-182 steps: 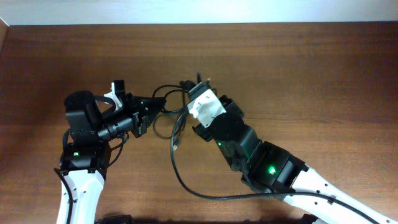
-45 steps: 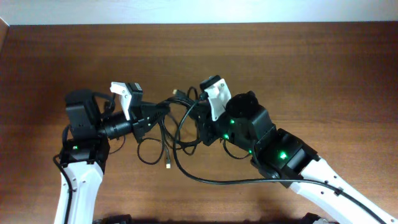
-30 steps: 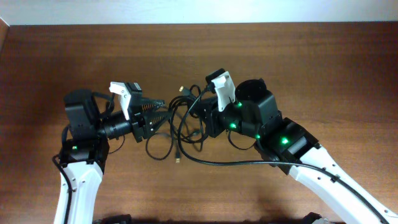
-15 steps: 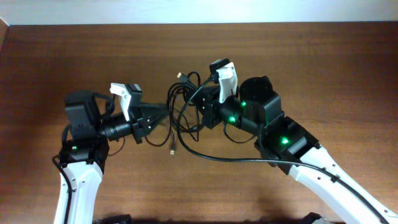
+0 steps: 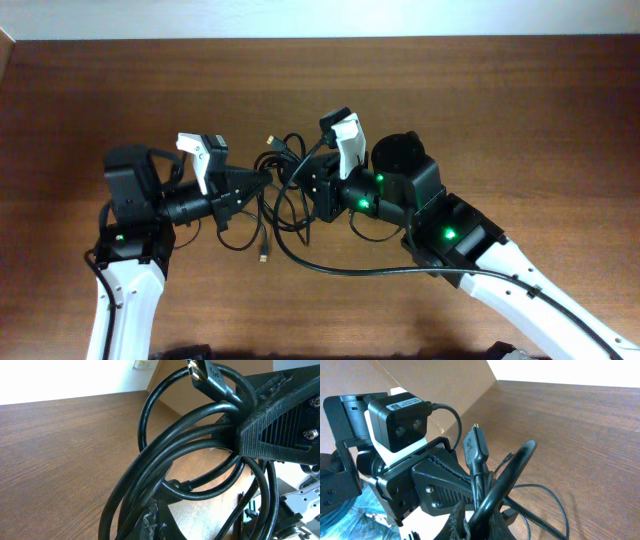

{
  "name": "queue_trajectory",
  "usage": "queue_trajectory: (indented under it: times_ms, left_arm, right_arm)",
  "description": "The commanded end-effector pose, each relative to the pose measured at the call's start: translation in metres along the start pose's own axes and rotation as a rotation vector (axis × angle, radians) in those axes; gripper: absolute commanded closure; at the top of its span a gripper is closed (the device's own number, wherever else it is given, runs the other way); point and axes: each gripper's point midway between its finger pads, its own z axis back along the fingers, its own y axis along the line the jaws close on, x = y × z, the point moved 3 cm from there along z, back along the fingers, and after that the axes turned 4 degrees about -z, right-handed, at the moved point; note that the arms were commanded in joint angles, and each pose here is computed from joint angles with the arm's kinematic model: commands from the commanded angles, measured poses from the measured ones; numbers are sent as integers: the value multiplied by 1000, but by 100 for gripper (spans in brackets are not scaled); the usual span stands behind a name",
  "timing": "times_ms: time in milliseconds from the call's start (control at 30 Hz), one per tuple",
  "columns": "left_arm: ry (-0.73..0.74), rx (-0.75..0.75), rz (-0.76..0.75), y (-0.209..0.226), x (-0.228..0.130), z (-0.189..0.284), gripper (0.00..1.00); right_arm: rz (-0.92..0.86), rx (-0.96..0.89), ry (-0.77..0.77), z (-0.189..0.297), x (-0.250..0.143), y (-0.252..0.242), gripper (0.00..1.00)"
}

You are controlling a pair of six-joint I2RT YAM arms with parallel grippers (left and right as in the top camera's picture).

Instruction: Untangle cables

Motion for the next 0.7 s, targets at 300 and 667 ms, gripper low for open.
queue_trajectory:
  times_ms: [300,667]
  left_arm:
    - [-77,-107,-15,-24,31,6,99]
    - [23,-62,391,-21,-6,4,73]
  right_arm:
    - [-88,-369,-17,24,3,-76,96]
    - [15,31,-128,16,41,-10,95]
